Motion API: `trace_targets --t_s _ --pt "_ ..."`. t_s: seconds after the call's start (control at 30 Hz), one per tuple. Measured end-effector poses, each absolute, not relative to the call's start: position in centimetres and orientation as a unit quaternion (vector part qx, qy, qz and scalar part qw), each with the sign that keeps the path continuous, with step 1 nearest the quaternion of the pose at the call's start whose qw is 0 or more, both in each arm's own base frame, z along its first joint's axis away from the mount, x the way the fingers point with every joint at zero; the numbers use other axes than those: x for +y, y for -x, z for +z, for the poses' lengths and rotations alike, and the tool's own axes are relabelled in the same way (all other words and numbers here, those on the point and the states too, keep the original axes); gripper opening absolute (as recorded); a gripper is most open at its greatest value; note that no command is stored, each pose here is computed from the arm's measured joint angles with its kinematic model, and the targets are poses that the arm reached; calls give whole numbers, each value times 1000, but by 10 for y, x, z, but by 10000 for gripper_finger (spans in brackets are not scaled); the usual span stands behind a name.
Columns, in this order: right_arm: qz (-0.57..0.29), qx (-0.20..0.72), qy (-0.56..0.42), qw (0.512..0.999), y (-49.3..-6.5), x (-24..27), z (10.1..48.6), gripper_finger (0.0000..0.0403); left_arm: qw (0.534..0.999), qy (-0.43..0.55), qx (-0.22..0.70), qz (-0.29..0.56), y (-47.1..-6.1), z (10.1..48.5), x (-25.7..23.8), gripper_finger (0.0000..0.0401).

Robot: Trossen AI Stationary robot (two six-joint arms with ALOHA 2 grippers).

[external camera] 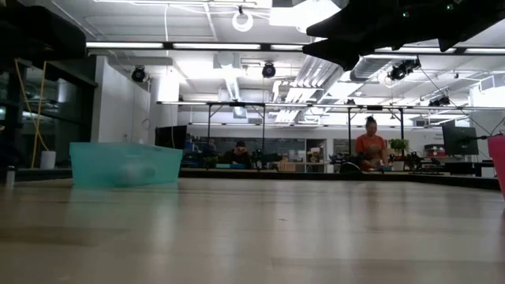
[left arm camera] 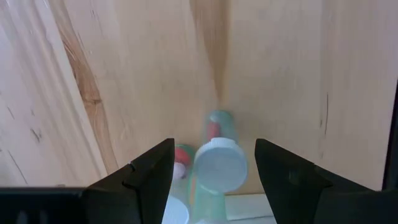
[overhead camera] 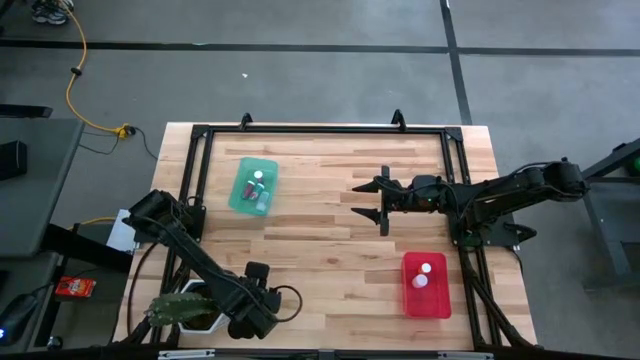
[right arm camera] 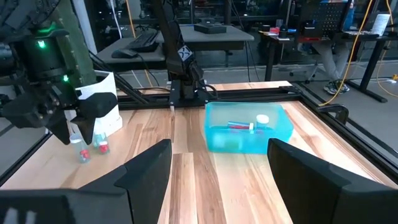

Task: Pick and place medicine bottles into bin by pill shape (circle, oval)
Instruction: Put the bottom blue capsule bottle into the blue bin

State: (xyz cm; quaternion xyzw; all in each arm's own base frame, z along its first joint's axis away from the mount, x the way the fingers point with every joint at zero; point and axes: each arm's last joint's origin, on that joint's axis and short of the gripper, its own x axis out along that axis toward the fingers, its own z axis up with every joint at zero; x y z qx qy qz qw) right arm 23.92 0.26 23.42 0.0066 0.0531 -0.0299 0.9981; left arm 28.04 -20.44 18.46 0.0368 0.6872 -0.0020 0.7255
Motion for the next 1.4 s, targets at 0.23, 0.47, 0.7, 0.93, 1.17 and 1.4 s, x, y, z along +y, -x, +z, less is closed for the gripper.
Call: trace_targets --t_s 0.23,0.47,0.7,0.93,1.17,1.4 --pt "-30 53 -6 998 -239 3 234 259 725 -42 687 -6 -278 184 -208 207" --pt "-30 53 -7 998 -239 2 234 259 725 -44 688 -8 -277 184 -209 153" --pt "-30 53 -7 998 -239 3 234 259 728 -49 684 -17 -279 188 -209 102" --pt "-30 55 -7 998 -239 3 234 259 724 -111 680 -25 -282 211 -206 106" --pt "-30 64 -7 997 -239 2 232 259 791 -171 586 37 -297 259 -166 104" --pt "-31 78 -7 996 -239 2 229 259 874 -185 447 48 -319 276 -113 105"
